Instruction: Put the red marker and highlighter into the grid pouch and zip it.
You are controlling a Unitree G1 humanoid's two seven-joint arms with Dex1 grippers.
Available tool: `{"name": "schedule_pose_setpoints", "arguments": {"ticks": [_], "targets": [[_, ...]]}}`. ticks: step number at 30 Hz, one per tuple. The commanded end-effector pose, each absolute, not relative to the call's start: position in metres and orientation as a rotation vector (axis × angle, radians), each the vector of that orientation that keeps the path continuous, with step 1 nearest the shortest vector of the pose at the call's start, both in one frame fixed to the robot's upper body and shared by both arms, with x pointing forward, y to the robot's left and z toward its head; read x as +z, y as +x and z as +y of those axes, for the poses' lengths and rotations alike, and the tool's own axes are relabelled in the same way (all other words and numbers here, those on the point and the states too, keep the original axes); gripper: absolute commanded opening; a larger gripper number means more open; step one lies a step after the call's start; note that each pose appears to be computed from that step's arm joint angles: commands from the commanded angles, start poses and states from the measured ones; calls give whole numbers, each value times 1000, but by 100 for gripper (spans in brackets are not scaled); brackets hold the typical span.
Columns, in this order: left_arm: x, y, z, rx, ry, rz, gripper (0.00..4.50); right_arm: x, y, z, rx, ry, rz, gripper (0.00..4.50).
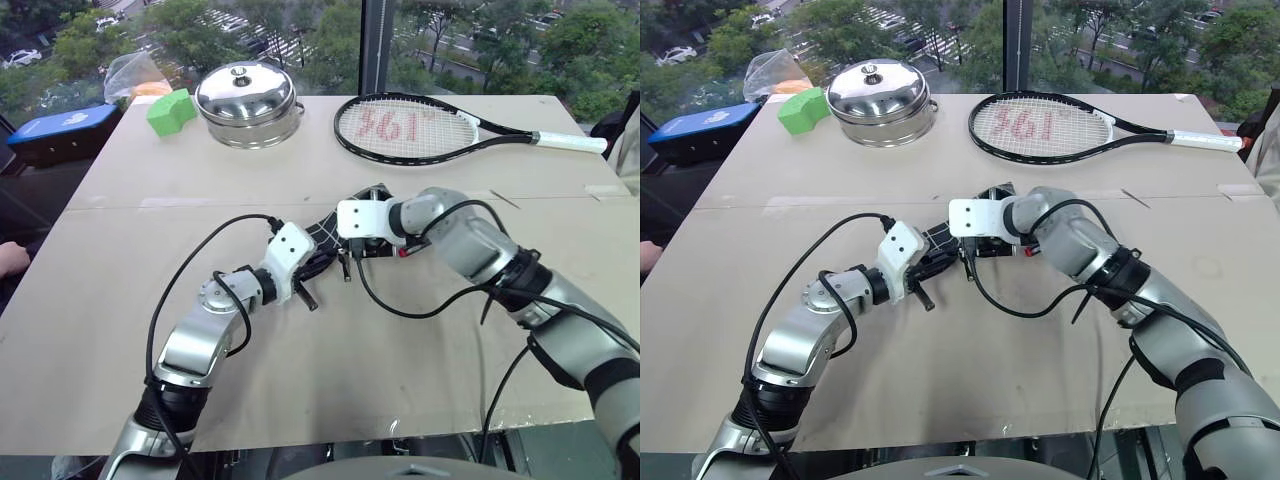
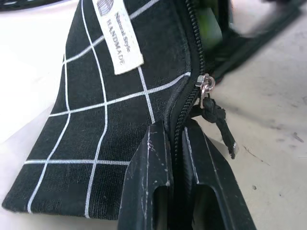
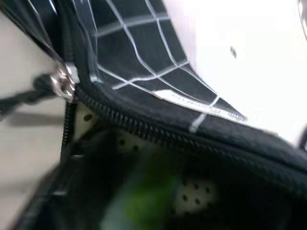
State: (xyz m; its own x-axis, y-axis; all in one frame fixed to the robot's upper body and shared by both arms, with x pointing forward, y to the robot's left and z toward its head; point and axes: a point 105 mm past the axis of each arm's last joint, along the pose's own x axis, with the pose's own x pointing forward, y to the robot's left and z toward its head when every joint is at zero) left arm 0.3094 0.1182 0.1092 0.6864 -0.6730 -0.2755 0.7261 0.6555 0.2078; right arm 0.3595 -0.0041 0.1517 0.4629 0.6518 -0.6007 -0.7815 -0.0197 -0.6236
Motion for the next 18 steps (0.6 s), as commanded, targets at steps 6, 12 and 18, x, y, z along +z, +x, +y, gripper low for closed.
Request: {"name": "schedule_pose_setpoints", "arguments": {"ticks": [6, 12, 18], "targets": [[121, 319, 159, -676, 320, 180, 0, 207, 319, -77, 1311, -724, 125, 396], [125, 321, 177, -653, 345, 188, 0, 163, 363, -122, 1225, -1048, 278, 396], [126, 316, 169, -672, 348, 176, 0, 133, 400, -120, 1235, -1096, 405, 396]]}}
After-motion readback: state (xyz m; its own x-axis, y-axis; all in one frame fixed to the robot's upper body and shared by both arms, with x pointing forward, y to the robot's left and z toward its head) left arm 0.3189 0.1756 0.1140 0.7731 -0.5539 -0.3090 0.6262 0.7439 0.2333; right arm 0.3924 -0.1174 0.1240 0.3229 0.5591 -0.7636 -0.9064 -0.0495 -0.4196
